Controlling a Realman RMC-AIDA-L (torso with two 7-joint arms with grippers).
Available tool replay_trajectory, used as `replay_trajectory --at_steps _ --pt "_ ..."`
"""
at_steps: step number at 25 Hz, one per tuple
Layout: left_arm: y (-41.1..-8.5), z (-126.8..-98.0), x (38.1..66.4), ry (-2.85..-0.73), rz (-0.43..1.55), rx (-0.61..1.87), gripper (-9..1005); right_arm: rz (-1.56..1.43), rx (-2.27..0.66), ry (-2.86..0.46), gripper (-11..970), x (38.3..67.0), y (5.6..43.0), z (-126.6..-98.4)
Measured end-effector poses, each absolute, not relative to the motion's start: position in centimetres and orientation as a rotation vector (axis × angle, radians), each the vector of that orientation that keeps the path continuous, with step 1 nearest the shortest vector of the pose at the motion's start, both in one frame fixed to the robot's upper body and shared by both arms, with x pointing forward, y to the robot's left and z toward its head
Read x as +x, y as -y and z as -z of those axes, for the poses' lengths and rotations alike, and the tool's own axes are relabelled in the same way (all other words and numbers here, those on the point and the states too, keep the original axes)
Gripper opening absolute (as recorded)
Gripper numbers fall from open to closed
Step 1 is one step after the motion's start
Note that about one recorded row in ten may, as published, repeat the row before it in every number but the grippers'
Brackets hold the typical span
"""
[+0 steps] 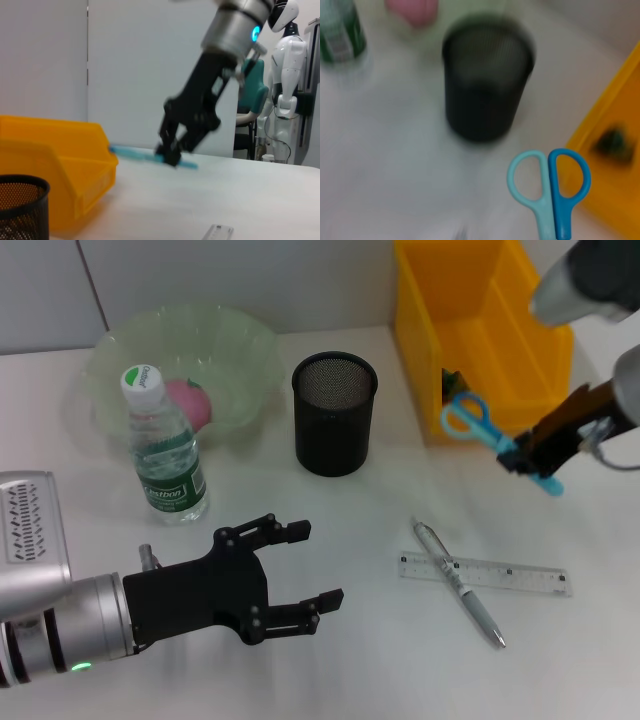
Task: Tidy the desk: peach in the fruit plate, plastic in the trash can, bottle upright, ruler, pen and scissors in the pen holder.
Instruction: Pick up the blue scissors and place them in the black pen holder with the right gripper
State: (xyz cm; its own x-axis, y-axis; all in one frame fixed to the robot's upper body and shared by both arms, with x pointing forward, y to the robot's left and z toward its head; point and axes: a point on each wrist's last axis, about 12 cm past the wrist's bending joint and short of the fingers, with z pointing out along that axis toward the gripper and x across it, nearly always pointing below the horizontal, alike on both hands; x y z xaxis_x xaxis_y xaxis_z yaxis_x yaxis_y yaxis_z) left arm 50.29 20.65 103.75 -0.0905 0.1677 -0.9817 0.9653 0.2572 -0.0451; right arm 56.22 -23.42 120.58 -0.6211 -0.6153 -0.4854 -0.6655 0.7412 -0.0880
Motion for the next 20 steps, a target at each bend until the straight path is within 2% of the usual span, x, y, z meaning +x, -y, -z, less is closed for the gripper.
replay_trajectory --at_steps 3,6,20 --pt "-20.6 -103.8 50.3 -1.497 0.974 1.11 849 -0.198 -0.899 -2.332 212 55.9 23.9 -122.5" --pt "-20.6 -103.8 50.3 -1.495 0.975 1.11 849 -0.241 -0.878 -2.235 212 56.4 23.7 -123.2" --pt "-20.3 -103.9 50.4 -1.484 0.976 1.123 849 -0.187 -0.892 -1.956 212 60.1 18.9 -121.3"
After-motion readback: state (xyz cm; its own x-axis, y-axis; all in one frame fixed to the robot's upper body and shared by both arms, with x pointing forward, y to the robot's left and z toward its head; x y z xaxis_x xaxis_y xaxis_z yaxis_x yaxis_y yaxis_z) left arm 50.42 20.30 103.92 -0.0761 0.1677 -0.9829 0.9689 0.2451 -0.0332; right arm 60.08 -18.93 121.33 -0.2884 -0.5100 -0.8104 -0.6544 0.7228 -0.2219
